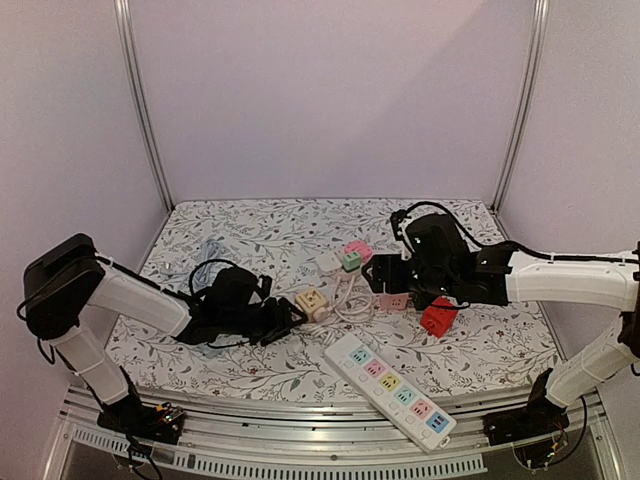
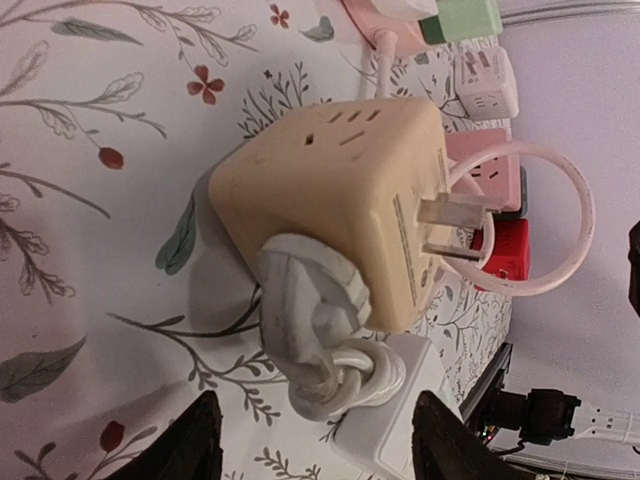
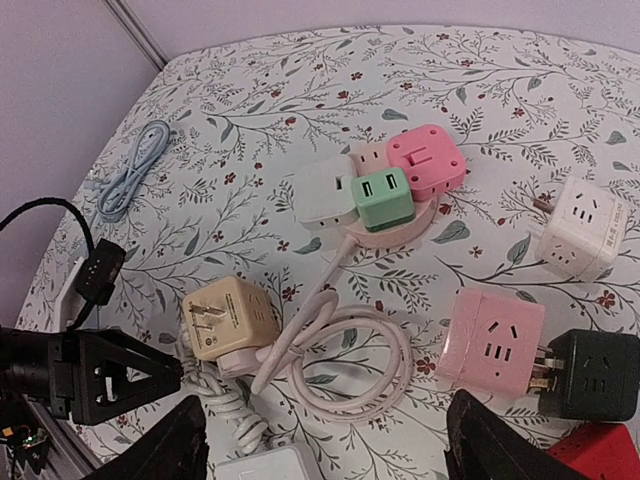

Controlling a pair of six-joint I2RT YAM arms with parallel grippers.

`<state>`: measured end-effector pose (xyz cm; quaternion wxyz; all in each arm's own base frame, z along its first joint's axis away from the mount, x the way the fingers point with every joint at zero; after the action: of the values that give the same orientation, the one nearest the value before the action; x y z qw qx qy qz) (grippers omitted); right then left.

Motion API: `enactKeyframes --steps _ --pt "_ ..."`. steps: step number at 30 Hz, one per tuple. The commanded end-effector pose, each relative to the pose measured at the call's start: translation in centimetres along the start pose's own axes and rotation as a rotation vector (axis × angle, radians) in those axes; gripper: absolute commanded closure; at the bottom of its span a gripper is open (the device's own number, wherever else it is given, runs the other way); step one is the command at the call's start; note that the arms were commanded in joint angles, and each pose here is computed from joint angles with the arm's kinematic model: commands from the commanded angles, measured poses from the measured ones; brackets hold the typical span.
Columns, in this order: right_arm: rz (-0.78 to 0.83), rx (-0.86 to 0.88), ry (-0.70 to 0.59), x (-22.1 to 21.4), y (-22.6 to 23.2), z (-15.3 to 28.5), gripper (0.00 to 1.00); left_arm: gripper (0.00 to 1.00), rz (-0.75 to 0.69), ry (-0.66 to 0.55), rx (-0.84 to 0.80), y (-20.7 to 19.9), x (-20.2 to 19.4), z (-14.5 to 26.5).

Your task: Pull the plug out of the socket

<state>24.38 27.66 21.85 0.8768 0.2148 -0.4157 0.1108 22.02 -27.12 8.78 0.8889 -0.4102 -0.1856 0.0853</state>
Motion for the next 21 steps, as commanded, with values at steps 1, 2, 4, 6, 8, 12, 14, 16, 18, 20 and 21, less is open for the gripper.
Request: enactKeyframes --steps 1,2,4,6,8,12,14,16,18,20,21 --pt "-0.001 -0.016 -0.032 0.3 -0.5 0.9 0.19 0.39 0.009 -0.011 -0.039 -0.3 -0.2 -0.6" --pt "-0.002 -0.016 -0.034 0.3 -0.6 0.9 0.19 0.41 0.011 -0.008 -0.037 -0.2 -0.2 -0.8" --pt "-0.001 -0.014 -0.034 0.4 -0.5 1.0 0.19 0.45 0.013 -0.004 -0.028 0.1 -0.3 -1.2" --pt "0.000 -0.010 -0.034 0.4 -0.5 1.0 0.19 0.47 0.019 0.002 -0.023 0.4 -0.4 -1.6" --pt "0.002 -0.010 -0.036 0.5 -0.5 1.1 0.19 0.49 0.031 0.000 -0.024 0.6 -0.4 -1.9" --pt "-0.001 -0.001 -0.041 0.7 -0.3 1.3 0.18 0.53 0.045 -0.010 -0.036 0.6 -0.3 -2.2" --pt "-0.008 0.003 -0.038 0.6 -0.3 1.2 0.18 0.55 0.049 -0.012 -0.042 0.6 -0.3 -2.4" --pt "-0.013 -0.001 -0.030 0.4 -0.4 1.0 0.18 0.58 0.051 -0.011 -0.047 0.6 -0.3 -2.6" --pt "-0.018 0.000 -0.021 0.1 -0.4 0.9 0.18 0.62 0.051 -0.012 -0.045 0.7 -0.3 -2.7" --pt "-0.022 0.003 -0.018 0.0 -0.4 0.9 0.18 0.64 0.054 -0.019 -0.042 0.8 -0.3 -2.8" --pt "-0.021 0.004 -0.015 -0.1 -0.4 0.9 0.18 0.65 0.057 -0.022 -0.042 0.9 -0.3 -2.8"
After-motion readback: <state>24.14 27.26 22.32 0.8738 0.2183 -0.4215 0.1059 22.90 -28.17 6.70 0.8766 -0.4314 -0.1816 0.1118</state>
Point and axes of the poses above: each gripper's point midway between its finger pads, its own z axis back along the fingers, its own y axis along the line the jaws close on, x = y × z, the point moved 7 cm from there along z, back along the fingers
